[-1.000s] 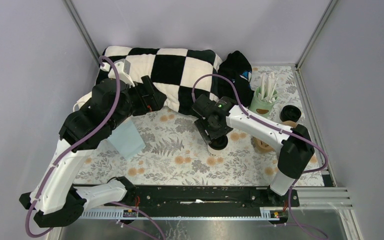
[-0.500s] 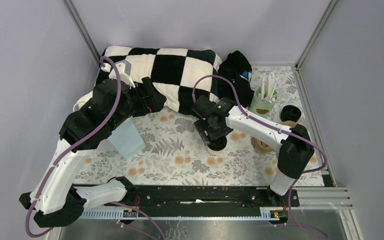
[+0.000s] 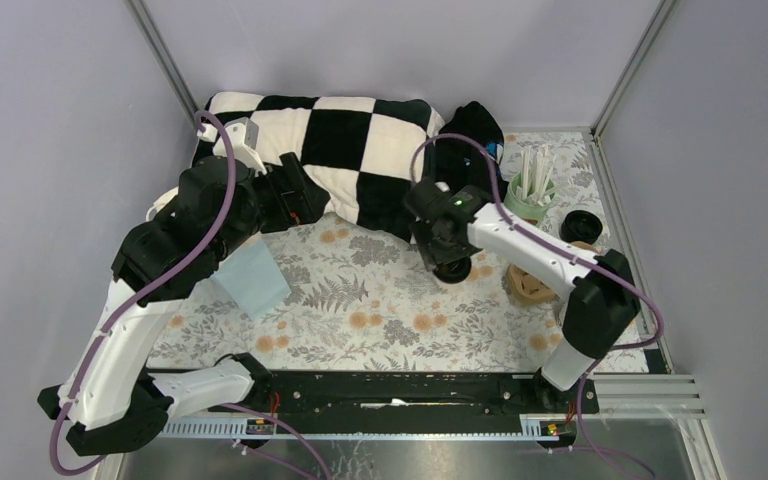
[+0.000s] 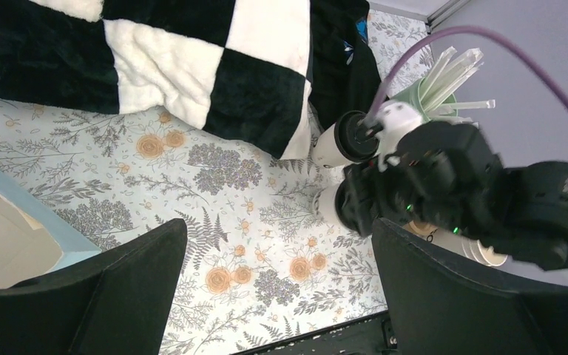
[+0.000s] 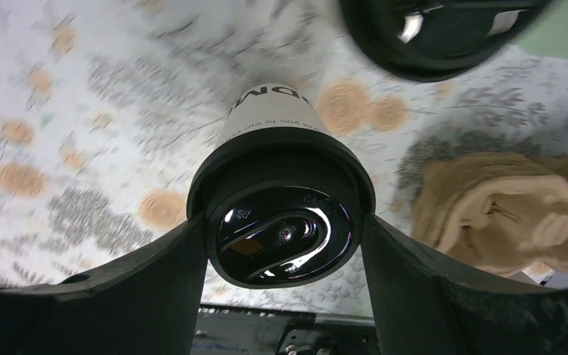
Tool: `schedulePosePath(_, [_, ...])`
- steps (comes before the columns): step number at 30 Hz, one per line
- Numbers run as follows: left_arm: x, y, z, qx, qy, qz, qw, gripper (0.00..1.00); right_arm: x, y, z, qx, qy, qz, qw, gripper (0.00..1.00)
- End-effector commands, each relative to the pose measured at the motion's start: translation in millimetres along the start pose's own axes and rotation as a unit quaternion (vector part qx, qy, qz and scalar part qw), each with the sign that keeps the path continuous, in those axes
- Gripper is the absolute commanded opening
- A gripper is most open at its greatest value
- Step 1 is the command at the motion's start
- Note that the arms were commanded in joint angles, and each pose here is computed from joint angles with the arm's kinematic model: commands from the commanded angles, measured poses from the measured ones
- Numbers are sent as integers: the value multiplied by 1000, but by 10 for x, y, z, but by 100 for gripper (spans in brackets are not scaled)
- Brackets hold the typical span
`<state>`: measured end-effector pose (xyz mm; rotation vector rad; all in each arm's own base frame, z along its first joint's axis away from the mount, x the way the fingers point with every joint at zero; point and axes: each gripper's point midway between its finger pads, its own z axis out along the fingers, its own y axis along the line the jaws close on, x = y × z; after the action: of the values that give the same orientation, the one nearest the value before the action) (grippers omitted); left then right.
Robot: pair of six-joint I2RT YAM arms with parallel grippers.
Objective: Pack the takeout coffee
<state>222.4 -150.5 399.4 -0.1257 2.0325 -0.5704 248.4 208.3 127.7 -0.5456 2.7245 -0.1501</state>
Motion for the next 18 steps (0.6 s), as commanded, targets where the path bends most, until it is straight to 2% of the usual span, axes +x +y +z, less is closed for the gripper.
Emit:
schedulePosePath(1, [-163, -31, -120, 10, -28, 0, 1000, 99, -316, -458, -66, 24, -66, 47, 996, 67])
schedulePosePath(6, [-157, -54, -120, 16, -25, 0, 1000, 99, -398, -329, 19, -3, -45, 35, 998, 69])
schedulePosePath(8, [-150, -49, -129, 16, -26, -1, 1000, 99, -380, -334, 35, 1, -39, 35, 999, 73])
schedulePosePath(12, [-123, -32, -134, 17, -23, 2, 1000, 99, -361, -380, -34, 7, -37, 33, 999, 96])
schedulePosePath(14, [-111, -36, -122, 18, -20, 7, 1000, 99, -361, -406, -204, 2, -34, 32, 999, 100])
schedulePosePath(18, [-119, -59, -94, 19, -17, 17, 1000, 99, -272, -616, -705, 8, -47, 58, 997, 100])
